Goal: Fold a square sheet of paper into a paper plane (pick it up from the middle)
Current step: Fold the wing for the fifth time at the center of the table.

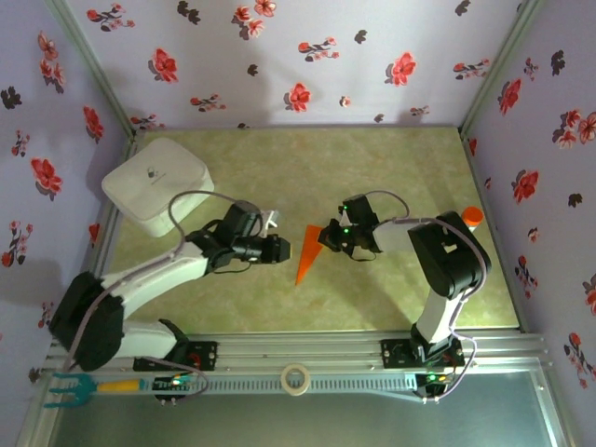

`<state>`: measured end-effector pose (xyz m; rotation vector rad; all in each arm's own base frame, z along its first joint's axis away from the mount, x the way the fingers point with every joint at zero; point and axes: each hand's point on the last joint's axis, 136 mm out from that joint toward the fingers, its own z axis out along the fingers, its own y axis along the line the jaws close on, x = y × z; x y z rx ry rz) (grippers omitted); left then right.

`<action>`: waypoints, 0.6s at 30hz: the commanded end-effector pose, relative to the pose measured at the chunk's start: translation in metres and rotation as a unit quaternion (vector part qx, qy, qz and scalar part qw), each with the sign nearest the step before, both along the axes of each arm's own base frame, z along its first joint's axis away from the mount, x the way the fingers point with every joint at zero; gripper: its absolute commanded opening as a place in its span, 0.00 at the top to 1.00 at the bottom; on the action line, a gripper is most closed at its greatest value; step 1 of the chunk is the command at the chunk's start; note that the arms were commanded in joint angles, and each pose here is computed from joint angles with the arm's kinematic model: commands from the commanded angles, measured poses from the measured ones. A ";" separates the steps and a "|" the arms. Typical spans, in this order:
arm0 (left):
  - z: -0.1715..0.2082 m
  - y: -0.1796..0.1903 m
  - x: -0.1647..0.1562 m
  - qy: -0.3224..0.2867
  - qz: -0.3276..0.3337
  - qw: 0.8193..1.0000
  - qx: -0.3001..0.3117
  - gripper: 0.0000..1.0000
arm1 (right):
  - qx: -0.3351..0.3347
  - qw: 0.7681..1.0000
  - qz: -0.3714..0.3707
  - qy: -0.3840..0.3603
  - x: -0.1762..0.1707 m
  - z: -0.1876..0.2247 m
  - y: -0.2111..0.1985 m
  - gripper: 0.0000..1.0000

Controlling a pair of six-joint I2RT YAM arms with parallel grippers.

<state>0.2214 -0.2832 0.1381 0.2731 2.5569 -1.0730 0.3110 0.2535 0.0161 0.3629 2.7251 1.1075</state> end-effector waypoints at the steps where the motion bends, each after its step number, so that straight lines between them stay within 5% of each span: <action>1: -0.006 0.027 0.007 -0.009 0.043 0.999 0.027 0.74 | -0.061 0.997 -0.019 0.041 -0.013 -0.031 -0.024 1.00; 9: 0.001 0.045 0.018 -0.020 0.073 0.995 0.065 0.78 | -0.059 0.997 -0.021 0.040 -0.013 -0.030 -0.024 1.00; 18: 0.001 0.038 0.022 -0.015 0.069 0.996 0.057 0.71 | -0.057 0.997 -0.021 0.038 -0.011 -0.027 -0.023 1.00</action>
